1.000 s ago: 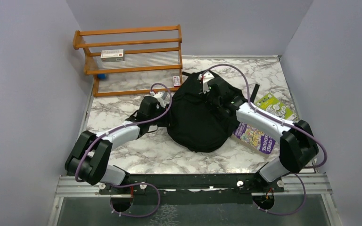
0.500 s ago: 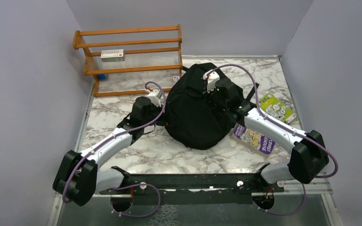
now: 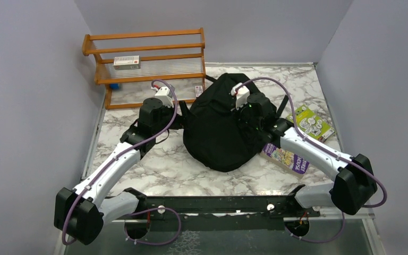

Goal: Pack the student bag
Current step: Unzip the student bag at the center of the board.

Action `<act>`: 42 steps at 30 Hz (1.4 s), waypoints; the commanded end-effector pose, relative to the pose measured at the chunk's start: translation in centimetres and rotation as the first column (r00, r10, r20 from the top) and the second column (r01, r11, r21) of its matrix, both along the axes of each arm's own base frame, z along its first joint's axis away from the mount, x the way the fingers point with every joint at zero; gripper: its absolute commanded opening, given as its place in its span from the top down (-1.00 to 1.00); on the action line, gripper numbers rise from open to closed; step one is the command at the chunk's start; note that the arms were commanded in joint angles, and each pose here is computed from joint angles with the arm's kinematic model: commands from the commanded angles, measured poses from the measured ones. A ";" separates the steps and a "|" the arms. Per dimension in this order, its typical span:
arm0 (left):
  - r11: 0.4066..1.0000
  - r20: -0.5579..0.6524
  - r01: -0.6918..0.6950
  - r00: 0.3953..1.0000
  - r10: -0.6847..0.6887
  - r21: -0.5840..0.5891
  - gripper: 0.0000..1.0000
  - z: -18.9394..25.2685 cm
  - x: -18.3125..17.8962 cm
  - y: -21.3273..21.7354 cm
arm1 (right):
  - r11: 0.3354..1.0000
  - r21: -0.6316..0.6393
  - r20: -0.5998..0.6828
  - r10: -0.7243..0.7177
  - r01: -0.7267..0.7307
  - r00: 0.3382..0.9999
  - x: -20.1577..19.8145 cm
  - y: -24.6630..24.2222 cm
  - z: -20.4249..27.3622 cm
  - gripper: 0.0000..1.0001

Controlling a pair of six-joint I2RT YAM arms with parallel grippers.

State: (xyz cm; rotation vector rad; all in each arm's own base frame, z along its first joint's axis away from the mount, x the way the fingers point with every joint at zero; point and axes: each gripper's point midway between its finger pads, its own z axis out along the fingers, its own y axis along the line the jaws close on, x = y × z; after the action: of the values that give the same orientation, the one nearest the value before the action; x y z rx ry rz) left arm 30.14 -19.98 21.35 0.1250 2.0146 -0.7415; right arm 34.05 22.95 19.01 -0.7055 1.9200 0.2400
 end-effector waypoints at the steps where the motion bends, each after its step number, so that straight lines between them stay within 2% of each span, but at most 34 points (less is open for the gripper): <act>1: 0.999 0.008 -0.022 1.000 0.022 0.041 -0.66 0.6 0.4 0.7 | 0.991 0.066 0.091 0.112 -0.118 0.990 -0.9 1.6 2.8 0.99; 5: 0.998 -0.012 -0.008 1.000 0.009 0.057 -0.59 -0.2 0.8 0.4 | 0.983 0.073 0.024 0.166 -0.167 0.986 -2.2 2.1 1.0 0.99; 10: 0.997 -0.049 0.025 0.999 -0.021 0.077 -0.44 -1.7 0.9 0.0 | 0.987 0.084 -0.140 0.147 -0.137 0.979 -3.6 2.0 -3.1 0.99; 18: 0.992 -0.046 0.069 0.997 -0.064 0.110 -0.32 -2.4 0.9 -0.3 | 0.995 0.092 -0.250 0.062 -0.040 0.966 -4.9 0.8 -7.0 0.99; 23: 0.984 -0.007 0.092 0.996 -0.092 0.150 -0.30 -2.0 1.2 -0.2 | 0.996 0.085 -0.278 0.042 -0.019 0.960 -5.2 0.6 -8.2 0.99; 30: 0.956 0.059 0.192 0.976 -0.210 0.221 -0.29 -1.2 0.8 -0.7 | 0.997 0.061 -0.286 -0.022 0.041 0.958 -4.9 -0.3 -9.3 0.99; 34: 0.945 0.046 0.219 0.970 -0.237 0.244 -0.29 -1.7 0.7 -0.8 | 0.997 0.066 -0.290 -0.023 0.044 0.957 -4.8 -0.2 -9.4 0.99; 42: 0.941 -0.009 0.264 0.963 -0.268 0.211 -0.30 -3.1 -0.1 -1.4 | 0.996 0.072 -0.298 -0.027 0.051 0.954 -4.5 0.1 -9.5 0.99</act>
State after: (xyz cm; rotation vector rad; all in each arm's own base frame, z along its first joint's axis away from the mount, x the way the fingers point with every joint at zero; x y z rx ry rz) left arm 30.49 -20.89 18.04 0.4957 2.0821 -0.6432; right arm 29.11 23.16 9.89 -0.6340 2.1864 0.4387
